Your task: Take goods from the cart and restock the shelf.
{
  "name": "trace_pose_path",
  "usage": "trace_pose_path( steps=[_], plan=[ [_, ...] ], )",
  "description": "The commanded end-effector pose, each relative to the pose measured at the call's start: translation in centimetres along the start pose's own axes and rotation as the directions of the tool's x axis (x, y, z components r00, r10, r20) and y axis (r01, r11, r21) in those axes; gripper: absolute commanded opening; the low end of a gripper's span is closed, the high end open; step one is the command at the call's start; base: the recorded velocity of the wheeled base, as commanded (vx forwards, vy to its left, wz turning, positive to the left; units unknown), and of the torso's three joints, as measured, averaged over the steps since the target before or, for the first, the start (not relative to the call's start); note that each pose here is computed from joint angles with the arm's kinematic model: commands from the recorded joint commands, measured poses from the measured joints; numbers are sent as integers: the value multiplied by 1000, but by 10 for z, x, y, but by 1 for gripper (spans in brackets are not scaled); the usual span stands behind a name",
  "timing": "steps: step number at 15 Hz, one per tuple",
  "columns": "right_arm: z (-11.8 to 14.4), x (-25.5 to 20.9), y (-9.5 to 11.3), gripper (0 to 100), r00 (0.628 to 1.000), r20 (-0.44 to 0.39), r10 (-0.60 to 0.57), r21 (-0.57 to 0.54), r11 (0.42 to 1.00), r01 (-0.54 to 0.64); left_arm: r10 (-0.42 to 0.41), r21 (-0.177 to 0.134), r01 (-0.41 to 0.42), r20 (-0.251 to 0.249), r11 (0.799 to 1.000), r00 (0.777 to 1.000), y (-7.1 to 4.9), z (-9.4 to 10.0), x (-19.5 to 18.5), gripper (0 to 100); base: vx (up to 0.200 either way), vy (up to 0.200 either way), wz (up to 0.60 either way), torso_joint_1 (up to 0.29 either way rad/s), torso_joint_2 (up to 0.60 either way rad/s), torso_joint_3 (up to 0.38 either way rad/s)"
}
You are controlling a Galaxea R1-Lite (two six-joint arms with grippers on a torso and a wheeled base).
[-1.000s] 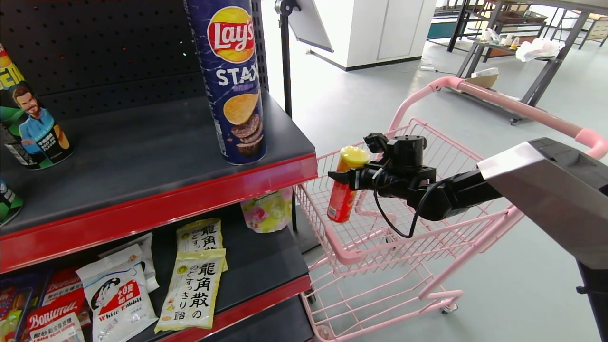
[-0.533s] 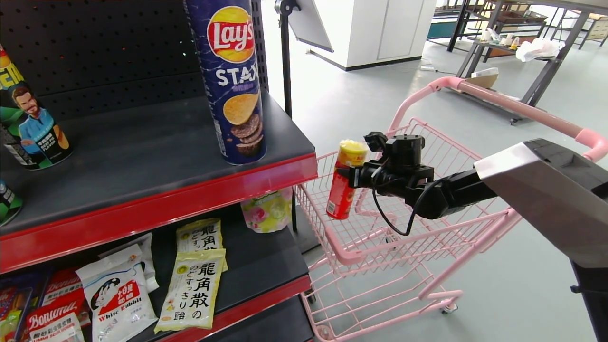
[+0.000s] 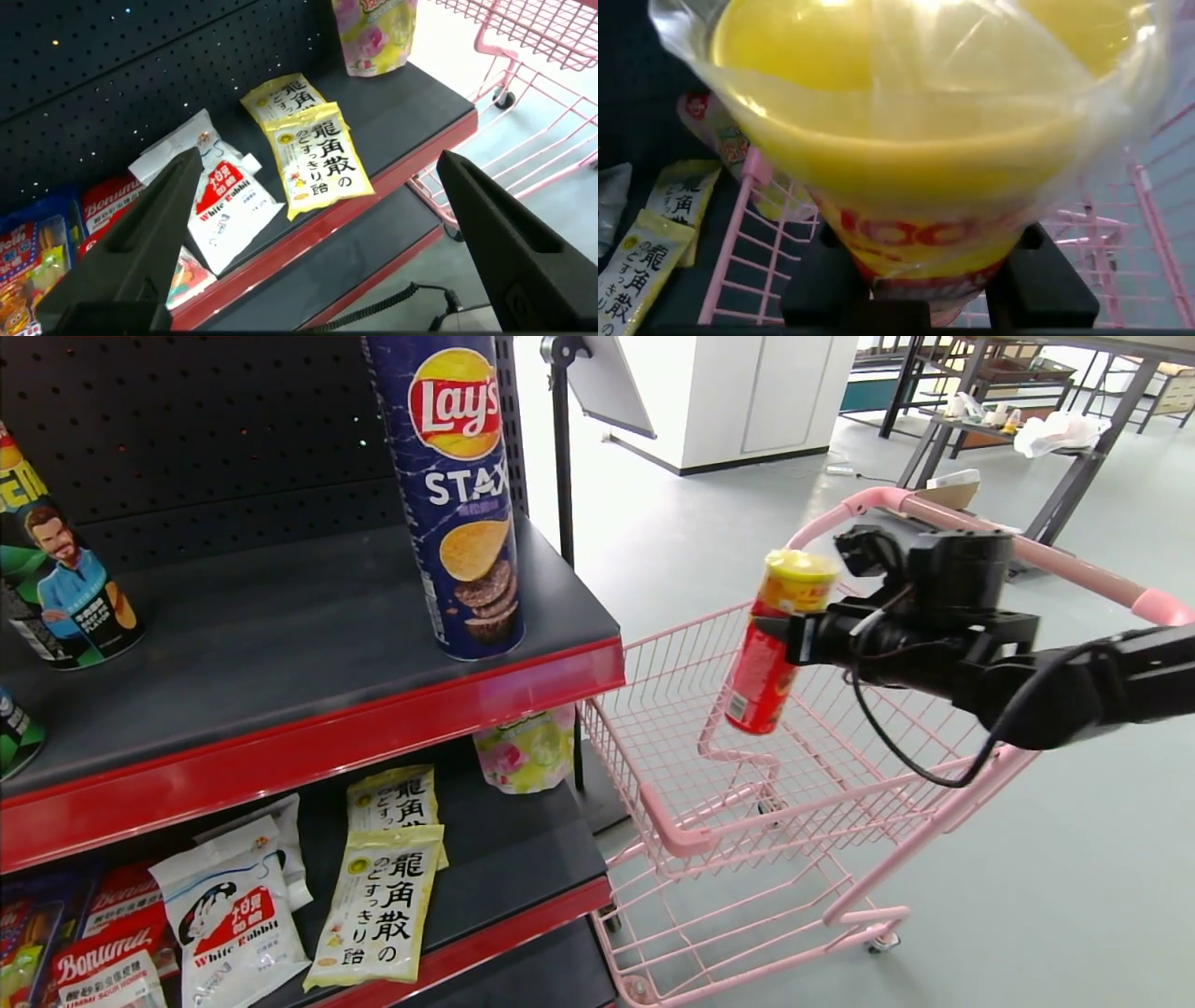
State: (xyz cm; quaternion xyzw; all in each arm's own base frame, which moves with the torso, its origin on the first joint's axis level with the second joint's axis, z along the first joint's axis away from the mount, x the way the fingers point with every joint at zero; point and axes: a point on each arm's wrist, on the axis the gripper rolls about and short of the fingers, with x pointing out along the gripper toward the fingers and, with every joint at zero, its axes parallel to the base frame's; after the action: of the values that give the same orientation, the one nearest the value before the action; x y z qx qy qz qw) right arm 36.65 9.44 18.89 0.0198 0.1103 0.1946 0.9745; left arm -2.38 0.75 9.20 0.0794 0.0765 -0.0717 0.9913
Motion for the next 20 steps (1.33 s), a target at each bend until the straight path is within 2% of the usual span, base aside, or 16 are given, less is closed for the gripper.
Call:
trace_pose_path(
  steps=[1, 3, 5, 6, 15, 20],
  plan=[
    [22, -93, -12, 0, 991, 49, -128, -21, 991, 130, -8, 0, 8, 0, 1000, 1000, 0, 0, 0, 100, 0, 0, 0, 0, 0, 0],
    [29, -130, -11, 0, 981, 93, -172, -19, 985, 174, -26, -2, 26, 5, 1000, 1000, -1, 0, 0, 100, 0, 0, 0, 0, 0, 0],
    [32, -151, -8, 0, 978, 97, -185, -48, 981, 190, -21, 7, 21, 6, 1000, 1000, 0, 0, 0, 100, 0, 0, 0, 0, 0, 0],
    [31, -157, -7, 0, 977, 102, -188, -53, 980, 194, -14, 9, 14, 2, 1000, 1000, 0, 0, 0, 100, 0, 0, 0, 0, 0, 0],
    [29, -196, 4, 0, 970, 159, -186, -100, 974, 203, -6, 21, 6, 4, 1000, 1000, 0, 0, 0, 100, -200, 0, 0, 0, 2, 3],
    [15, -208, 7, 0, 972, 141, -187, -112, 973, 203, -12, 28, 12, 5, 1000, 1000, 0, 0, 0, 100, 0, 0, 0, 0, 0, 0]
  ],
)
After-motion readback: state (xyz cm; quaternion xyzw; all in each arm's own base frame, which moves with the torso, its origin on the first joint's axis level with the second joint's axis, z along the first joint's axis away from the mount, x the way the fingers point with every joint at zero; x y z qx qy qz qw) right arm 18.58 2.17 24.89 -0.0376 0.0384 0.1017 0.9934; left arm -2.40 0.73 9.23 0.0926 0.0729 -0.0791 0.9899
